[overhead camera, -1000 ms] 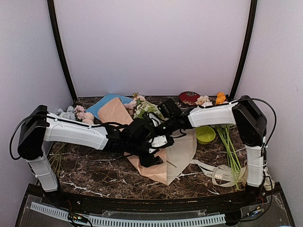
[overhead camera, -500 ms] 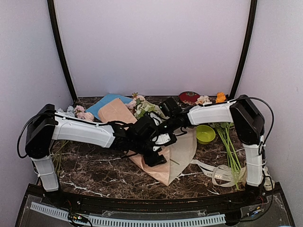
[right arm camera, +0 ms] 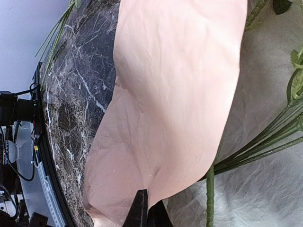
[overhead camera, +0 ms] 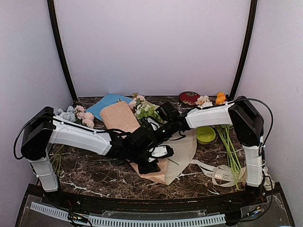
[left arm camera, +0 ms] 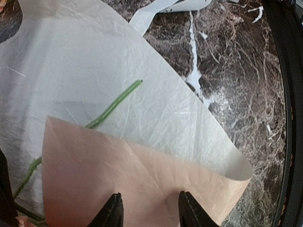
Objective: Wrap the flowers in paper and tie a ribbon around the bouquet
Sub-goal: Press the fold line of the 2/3-folded wrapping paper.
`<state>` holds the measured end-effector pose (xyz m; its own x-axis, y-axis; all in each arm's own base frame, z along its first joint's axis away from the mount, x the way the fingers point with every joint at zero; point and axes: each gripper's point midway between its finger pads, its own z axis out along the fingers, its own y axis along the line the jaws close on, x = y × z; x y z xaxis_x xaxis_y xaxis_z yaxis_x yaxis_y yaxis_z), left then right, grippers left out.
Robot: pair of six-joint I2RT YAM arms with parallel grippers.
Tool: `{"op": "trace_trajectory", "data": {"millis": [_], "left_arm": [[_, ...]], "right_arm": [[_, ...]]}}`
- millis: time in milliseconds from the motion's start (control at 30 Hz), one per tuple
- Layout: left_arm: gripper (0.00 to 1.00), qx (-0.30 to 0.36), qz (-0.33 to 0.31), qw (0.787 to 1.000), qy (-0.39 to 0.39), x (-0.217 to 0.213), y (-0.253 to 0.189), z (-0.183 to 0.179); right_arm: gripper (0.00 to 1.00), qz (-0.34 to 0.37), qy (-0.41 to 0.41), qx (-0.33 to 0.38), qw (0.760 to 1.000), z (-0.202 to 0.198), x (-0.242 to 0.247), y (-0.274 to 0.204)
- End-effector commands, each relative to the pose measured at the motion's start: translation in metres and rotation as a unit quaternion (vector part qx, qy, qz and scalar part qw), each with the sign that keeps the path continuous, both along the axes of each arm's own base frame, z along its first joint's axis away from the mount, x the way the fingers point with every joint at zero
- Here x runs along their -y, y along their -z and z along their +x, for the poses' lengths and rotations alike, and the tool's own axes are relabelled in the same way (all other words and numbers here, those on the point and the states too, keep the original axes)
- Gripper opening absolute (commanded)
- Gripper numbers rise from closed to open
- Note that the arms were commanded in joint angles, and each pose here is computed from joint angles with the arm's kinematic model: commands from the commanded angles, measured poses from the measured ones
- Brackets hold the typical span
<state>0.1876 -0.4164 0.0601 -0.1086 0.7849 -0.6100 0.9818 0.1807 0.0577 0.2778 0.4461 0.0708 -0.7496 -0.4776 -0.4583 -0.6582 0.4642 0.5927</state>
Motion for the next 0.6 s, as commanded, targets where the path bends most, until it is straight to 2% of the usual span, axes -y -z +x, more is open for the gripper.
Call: {"op": "trace_trajectory", "data": {"millis": [0,167,333,567], "left_arm": [[0.41,-0.010,0.025,1.000,-0.009,-0.011,0.019,-0.002],[0.44,-0.006,0.037,0.999,-0.024,-0.010,0.029,0.004],[0.42,-0.014,0.088,0.995,-0.035,-0.021,0.057,0.006],[0.44,-0.017,0.055,0.998,-0.027,-0.019,0.044,0.000]], "right_arm": [[0.00,0.007,0.000,-0.001,1.000,-0.004,0.002,-0.008],[0.00,0.006,-0.001,-0.006,1.000,-0.008,0.004,-0.007],[0.00,-0.005,0.009,-0.006,1.000,-0.012,0.013,-0.007],[0.00,-0.026,0.032,-0.003,0.999,-0.019,0.033,-0.001]]}}
